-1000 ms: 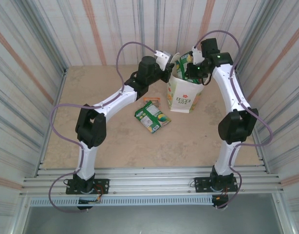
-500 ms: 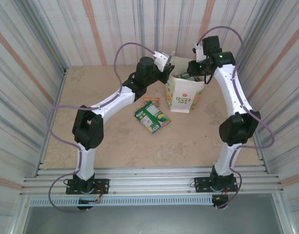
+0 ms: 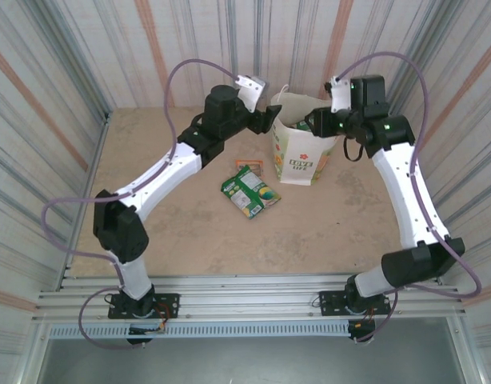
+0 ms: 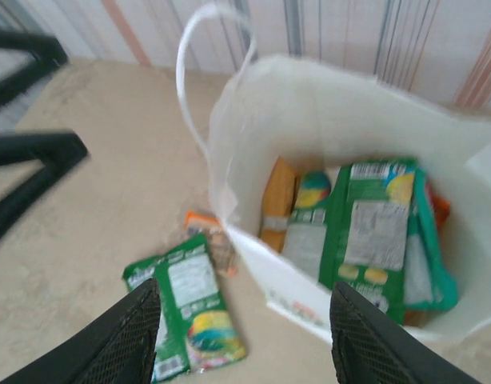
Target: Place the snacks into the paper bag
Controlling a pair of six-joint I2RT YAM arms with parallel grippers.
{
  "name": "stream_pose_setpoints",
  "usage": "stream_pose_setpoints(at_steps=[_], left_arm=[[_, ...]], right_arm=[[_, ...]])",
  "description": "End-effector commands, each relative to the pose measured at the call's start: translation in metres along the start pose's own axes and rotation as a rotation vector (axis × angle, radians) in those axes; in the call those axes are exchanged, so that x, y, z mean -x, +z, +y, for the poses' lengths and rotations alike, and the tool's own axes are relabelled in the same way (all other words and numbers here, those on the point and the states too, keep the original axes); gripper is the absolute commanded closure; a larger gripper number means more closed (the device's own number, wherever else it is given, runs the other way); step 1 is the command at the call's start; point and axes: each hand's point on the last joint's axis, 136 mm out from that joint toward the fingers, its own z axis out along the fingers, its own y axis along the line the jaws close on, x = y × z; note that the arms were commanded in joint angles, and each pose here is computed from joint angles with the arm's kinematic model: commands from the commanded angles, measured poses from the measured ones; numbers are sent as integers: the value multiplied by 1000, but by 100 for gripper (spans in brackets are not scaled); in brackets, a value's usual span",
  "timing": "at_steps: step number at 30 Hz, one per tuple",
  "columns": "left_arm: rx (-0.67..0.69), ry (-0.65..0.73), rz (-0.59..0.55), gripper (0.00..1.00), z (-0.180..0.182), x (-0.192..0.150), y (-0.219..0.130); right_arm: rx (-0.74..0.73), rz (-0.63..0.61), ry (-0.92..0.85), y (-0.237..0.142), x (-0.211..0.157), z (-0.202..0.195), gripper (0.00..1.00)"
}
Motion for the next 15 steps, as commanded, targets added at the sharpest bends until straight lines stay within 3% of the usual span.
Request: stream_pose_setpoints(at_steps=[1,8,15], left_arm=[[28,-31,82,21,6,-12,-28],[-13,-286,198,26,13,-66,-71],[34,-557,309,29,35,-149,-94]], right_arm=[[95,-46,49,-15,-10,23,44],[199,-53,46,-30,-64,52,46],[192,62,128,1,-133,59,47]])
